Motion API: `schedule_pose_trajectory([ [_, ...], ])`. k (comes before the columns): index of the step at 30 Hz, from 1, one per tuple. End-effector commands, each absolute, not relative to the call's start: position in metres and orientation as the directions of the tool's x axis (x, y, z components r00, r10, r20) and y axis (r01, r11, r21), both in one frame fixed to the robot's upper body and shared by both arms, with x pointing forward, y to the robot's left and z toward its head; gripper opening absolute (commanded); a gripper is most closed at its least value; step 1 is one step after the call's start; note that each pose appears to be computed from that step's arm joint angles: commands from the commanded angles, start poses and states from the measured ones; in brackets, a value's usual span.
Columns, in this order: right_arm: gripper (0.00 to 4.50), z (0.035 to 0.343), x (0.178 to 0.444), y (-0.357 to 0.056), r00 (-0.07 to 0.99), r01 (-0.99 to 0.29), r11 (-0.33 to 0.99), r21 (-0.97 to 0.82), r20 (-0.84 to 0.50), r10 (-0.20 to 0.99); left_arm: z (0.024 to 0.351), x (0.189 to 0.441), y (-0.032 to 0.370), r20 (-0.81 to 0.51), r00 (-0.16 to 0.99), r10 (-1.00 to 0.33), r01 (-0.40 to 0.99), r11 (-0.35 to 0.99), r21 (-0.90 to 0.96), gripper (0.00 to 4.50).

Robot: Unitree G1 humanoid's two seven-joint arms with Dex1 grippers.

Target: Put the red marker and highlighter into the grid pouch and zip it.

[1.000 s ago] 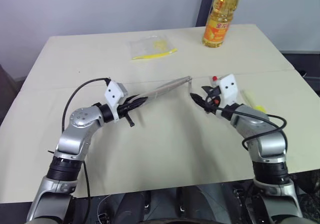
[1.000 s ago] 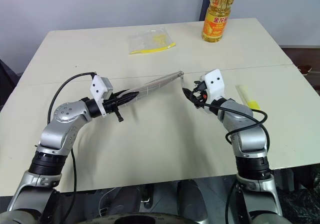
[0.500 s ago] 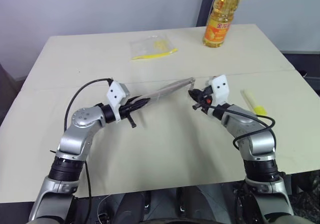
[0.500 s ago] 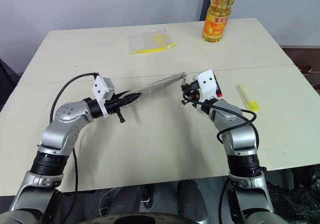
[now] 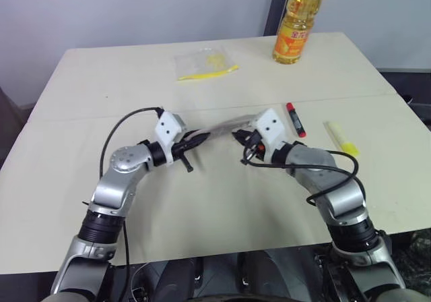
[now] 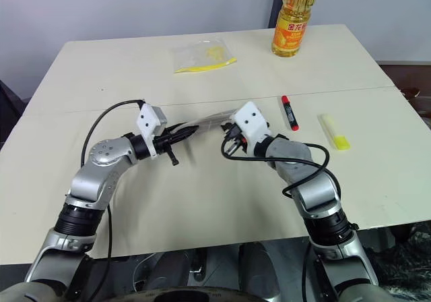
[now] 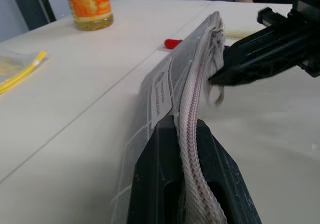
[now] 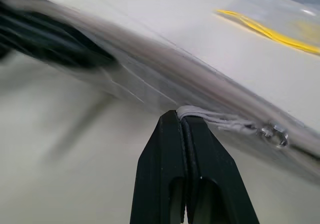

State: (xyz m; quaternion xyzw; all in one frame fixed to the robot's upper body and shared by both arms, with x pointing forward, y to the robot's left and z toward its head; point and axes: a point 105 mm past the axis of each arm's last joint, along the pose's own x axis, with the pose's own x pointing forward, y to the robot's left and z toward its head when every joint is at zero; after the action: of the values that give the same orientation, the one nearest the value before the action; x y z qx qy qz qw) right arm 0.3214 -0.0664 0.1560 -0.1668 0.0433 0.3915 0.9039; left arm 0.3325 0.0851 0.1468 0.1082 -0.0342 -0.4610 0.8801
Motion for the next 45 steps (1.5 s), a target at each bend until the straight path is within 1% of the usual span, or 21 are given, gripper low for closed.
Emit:
schedule_pose_trajectory([
  [1, 0.02, 0.172, 0.307, -0.047, 0.628, -0.765, 0.555, -0.327, -0.19, 0.755, 0.151, 0.329, 0.074, -0.033, 0.547, -0.836, 0.812, 0.521, 0.263, 0.0],
  [3, 0.02, 0.174, 0.3, -0.04, 0.597, -0.787, 0.517, -0.335, -0.204, 0.776, 0.149, 0.328, 0.068, -0.045, 0.534, -0.844, 0.819, 0.504, 0.273, 0.0],
  [6, 0.02, 0.172, 0.282, -0.029, 0.518, -0.834, 0.418, -0.36, -0.248, 0.819, 0.147, 0.331, 0.06, -0.054, 0.523, -0.851, 0.825, 0.489, 0.284, 0.0],
  [14, 0.02, 0.169, 0.276, -0.031, 0.488, -0.852, 0.37, -0.371, -0.308, 0.817, 0.147, 0.342, 0.04, -0.044, 0.519, -0.854, 0.823, 0.485, 0.296, 0.0],
  [17, 0.02, 0.169, 0.273, -0.033, 0.49, -0.851, 0.368, -0.374, -0.315, 0.813, 0.147, 0.345, 0.034, -0.031, 0.522, -0.852, 0.82, 0.491, 0.295, 0.0],
  [20, 0.02, 0.17, 0.275, -0.039, 0.513, -0.841, 0.394, -0.371, -0.31, 0.801, 0.147, 0.346, 0.033, -0.024, 0.528, -0.849, 0.814, 0.498, 0.298, 0.0],
  [22, 0.02, 0.173, 0.281, -0.055, 0.564, -0.815, 0.462, -0.35, -0.298, 0.77, 0.148, 0.348, 0.037, -0.018, 0.545, -0.838, 0.801, 0.514, 0.307, 0.0],
  [23, 0.56, 0.176, 0.285, -0.067, 0.595, -0.797, 0.505, -0.33, -0.291, 0.749, 0.149, 0.35, 0.041, -0.016, 0.557, -0.83, 0.792, 0.525, 0.313, 0.0],
  [24, 0.86, 0.179, 0.286, -0.078, 0.615, -0.784, 0.528, -0.326, -0.289, 0.734, 0.15, 0.352, 0.045, -0.014, 0.57, -0.821, 0.781, 0.536, 0.32, 0.0],
  [27, 2.36, 0.182, 0.293, -0.116, 0.712, -0.702, 0.637, -0.318, -0.278, 0.645, 0.149, 0.357, 0.057, -0.014, 0.61, -0.792, 0.748, 0.57, 0.339, 0.0],
  [29, 3.3, 0.18, 0.297, -0.131, 0.749, -0.662, 0.68, -0.314, -0.284, 0.599, 0.148, 0.359, 0.061, -0.014, 0.623, -0.782, 0.739, 0.582, 0.341, 0.0],
  [32, 3.3, 0.168, 0.313, -0.176, 0.847, -0.519, 0.798, -0.307, -0.313, 0.431, 0.144, 0.361, 0.066, -0.018, 0.653, -0.757, 0.713, 0.607, 0.35, 0.0],
  [33, 3.3, 0.165, 0.317, -0.185, 0.864, -0.483, 0.823, -0.3, -0.315, 0.392, 0.143, 0.362, 0.066, -0.018, 0.658, -0.752, 0.709, 0.612, 0.351, 0.0],
  [35, 3.3, 0.156, 0.336, -0.219, 0.925, -0.312, 0.916, -0.251, -0.3, 0.233, 0.14, 0.362, 0.065, -0.015, 0.667, -0.745, 0.7, 0.621, 0.352, 0.0],
  [37, 3.3, 0.144, 0.349, -0.242, 0.947, -0.195, 0.956, -0.219, -0.297, 0.125, 0.139, 0.363, 0.062, -0.007, 0.673, -0.74, 0.695, 0.629, 0.348, 0.0],
  [40, 3.3, 0.134, 0.362, -0.253, 0.956, -0.131, 0.971, -0.198, -0.284, 0.072, 0.139, 0.363, 0.058, 0.004, 0.676, -0.737, 0.692, 0.637, 0.341, 0.0],
  [45, 3.3, 0.124, 0.377, -0.258, 0.962, -0.082, 0.988, -0.134, -0.271, 0.043, 0.141, 0.363, 0.057, 0.016, 0.678, -0.735, 0.689, 0.643, 0.334, 0.0],
])
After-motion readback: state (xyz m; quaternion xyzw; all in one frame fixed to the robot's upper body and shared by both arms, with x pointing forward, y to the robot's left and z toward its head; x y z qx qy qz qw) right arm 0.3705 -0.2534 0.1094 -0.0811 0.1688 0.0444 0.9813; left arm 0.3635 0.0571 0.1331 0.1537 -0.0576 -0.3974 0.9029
